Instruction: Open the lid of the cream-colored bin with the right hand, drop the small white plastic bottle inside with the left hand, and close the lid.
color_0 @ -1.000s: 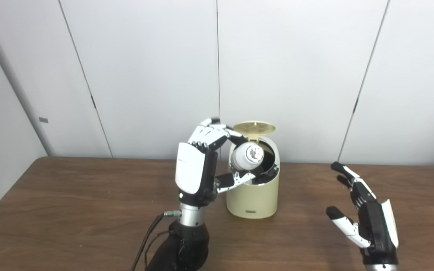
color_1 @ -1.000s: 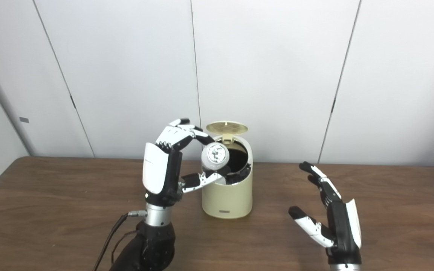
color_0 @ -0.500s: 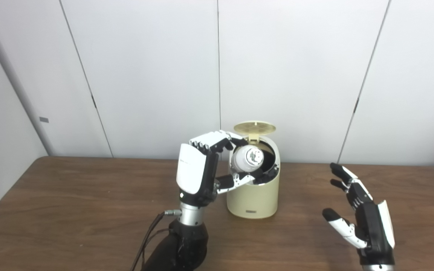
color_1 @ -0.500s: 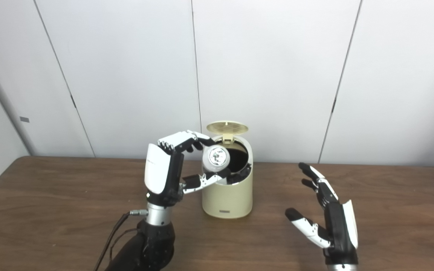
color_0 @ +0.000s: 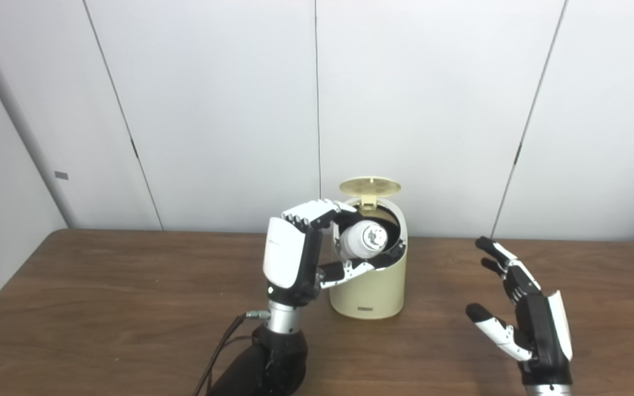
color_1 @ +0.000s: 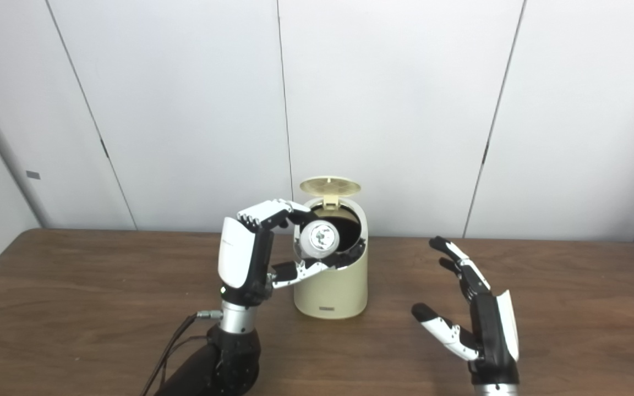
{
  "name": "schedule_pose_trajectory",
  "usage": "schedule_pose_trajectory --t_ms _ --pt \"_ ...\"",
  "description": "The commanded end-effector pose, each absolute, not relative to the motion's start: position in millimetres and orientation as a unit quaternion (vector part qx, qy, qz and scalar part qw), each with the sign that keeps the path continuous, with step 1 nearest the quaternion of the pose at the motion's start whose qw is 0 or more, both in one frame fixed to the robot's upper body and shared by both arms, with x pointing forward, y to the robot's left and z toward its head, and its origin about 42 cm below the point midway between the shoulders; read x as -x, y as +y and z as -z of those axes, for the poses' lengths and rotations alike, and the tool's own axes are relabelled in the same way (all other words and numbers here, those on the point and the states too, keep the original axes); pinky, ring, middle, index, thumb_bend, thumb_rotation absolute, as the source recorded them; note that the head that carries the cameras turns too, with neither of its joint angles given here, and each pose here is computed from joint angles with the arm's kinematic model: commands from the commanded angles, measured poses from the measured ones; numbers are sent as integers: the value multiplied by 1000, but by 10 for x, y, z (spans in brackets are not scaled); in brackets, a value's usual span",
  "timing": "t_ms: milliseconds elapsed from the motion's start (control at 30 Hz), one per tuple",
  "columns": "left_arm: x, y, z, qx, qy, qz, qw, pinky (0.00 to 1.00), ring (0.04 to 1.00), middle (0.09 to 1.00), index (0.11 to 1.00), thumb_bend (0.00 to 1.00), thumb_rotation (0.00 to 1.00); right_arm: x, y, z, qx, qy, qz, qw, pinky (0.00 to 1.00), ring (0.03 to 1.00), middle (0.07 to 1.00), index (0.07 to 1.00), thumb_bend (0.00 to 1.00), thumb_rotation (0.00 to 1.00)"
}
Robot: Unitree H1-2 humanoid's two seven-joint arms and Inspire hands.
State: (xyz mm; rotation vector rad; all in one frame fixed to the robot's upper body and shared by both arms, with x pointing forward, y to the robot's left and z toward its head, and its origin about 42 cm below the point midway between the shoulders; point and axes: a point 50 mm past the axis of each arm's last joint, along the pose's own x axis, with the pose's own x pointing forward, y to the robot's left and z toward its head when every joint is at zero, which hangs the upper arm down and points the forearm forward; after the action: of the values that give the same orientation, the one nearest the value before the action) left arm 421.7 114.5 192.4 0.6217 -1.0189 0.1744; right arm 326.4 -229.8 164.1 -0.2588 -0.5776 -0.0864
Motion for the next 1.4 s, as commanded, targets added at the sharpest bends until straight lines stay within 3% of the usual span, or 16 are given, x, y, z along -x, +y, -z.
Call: schedule_pose_trajectory --t_ms 0,400,567,700,833,1000,1167,1367 --pt "-4331 1094 -2163 -270 -508 -87 813 363 474 482 464 505 0 -3285 -2262 -1806 118 -326 43 937 845 886 861 802 653 664" --pt "-4446 1033 -2262 -269 -524 -67 805 367 488 483 454 504 0 -3277 -2204 -1826 115 -329 47 936 874 899 858 754 666 670" --pt "-4479 1036 -2307 -272 -530 -63 800 358 479 490 450 504 0 -3276 -2175 -1850 111 -333 48 935 854 892 849 726 659 656" --pt "-4504 1058 -2304 -274 -526 -60 803 358 474 493 451 504 0 -3273 -2166 -1846 105 -332 46 936 778 880 850 757 676 651" --pt "-4545 1075 -2274 -270 -506 -58 817 339 449 501 460 504 0 -3278 -2182 -1823 112 -330 48 936 862 899 857 764 663 657" --pt "-4654 1131 -2187 -279 -470 -64 835 356 447 503 462 504 0 -3291 -2182 -1807 107 -327 47 938 857 901 862 780 678 655" --pt "-4697 1183 -2139 -282 -450 -70 844 270 392 520 493 501 0 -3296 -2198 -1798 102 -324 46 939 865 905 864 791 702 660" --pt "-4675 1180 -2117 -270 -435 -64 857 247 385 527 485 500 0 -3278 -2200 -1805 108 -327 47 938 861 903 858 778 706 669"
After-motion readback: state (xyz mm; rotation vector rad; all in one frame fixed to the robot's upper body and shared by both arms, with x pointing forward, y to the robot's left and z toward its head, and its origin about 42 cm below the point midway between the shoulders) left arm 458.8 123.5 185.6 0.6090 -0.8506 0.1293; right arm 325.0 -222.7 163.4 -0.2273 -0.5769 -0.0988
